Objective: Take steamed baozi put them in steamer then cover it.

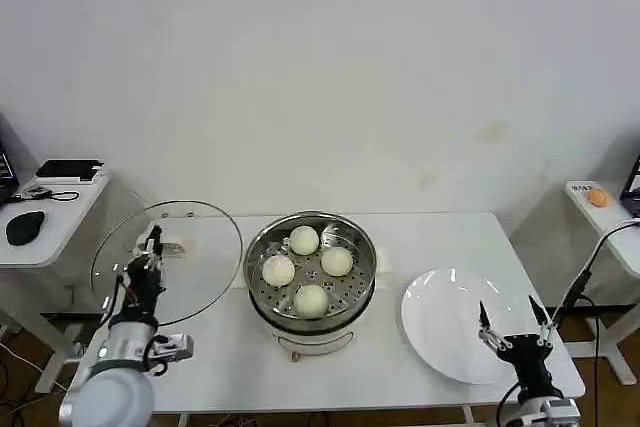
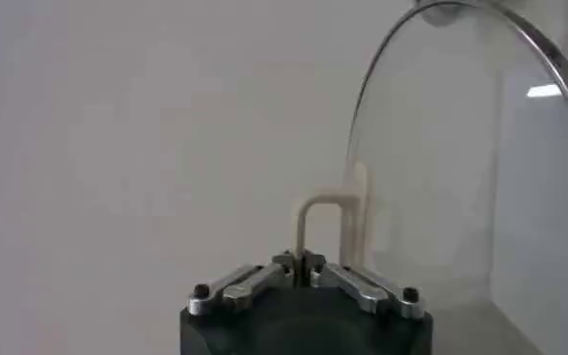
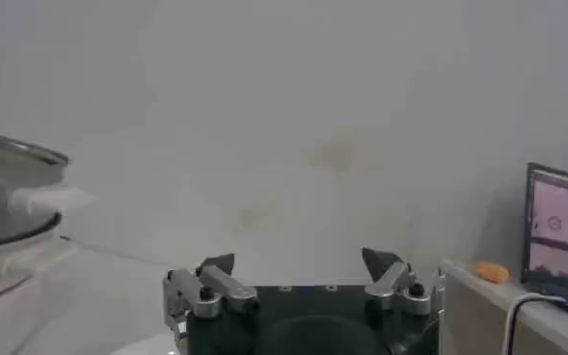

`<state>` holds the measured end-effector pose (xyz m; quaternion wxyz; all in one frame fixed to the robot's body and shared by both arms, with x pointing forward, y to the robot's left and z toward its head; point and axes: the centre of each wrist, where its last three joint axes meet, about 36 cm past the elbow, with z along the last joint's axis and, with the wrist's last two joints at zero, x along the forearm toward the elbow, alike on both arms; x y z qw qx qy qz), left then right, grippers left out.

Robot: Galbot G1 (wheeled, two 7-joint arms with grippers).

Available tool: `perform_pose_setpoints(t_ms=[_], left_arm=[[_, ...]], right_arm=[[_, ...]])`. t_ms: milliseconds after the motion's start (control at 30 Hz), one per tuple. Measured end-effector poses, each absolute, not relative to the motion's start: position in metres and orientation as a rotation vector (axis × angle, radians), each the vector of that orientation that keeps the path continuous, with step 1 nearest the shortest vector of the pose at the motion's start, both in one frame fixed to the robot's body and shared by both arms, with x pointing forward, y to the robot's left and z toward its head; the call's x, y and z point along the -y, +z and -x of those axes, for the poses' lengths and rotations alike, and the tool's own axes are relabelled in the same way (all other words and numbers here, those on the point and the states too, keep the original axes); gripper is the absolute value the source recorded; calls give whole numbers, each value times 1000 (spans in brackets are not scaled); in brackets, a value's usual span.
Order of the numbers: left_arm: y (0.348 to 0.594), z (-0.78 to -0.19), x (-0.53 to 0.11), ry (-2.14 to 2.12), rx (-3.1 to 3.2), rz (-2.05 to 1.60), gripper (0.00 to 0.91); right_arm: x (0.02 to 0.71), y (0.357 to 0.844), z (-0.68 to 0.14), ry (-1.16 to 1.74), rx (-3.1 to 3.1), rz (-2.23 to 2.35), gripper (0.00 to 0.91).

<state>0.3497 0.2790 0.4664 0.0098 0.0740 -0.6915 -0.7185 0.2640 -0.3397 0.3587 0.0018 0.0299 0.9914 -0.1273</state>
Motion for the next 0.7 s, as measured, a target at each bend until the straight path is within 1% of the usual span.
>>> perform_pose_setpoints(t_ms=[267,700], left_arm=[[472,-368,-236,-2216,2198,-176,0],[458,-388,-165,-2175,2213,-93,0]], right_arm=[[329,350,-266,-406,-3128,-77,907],[318,338,-274,-418,-3143,-32,907]])
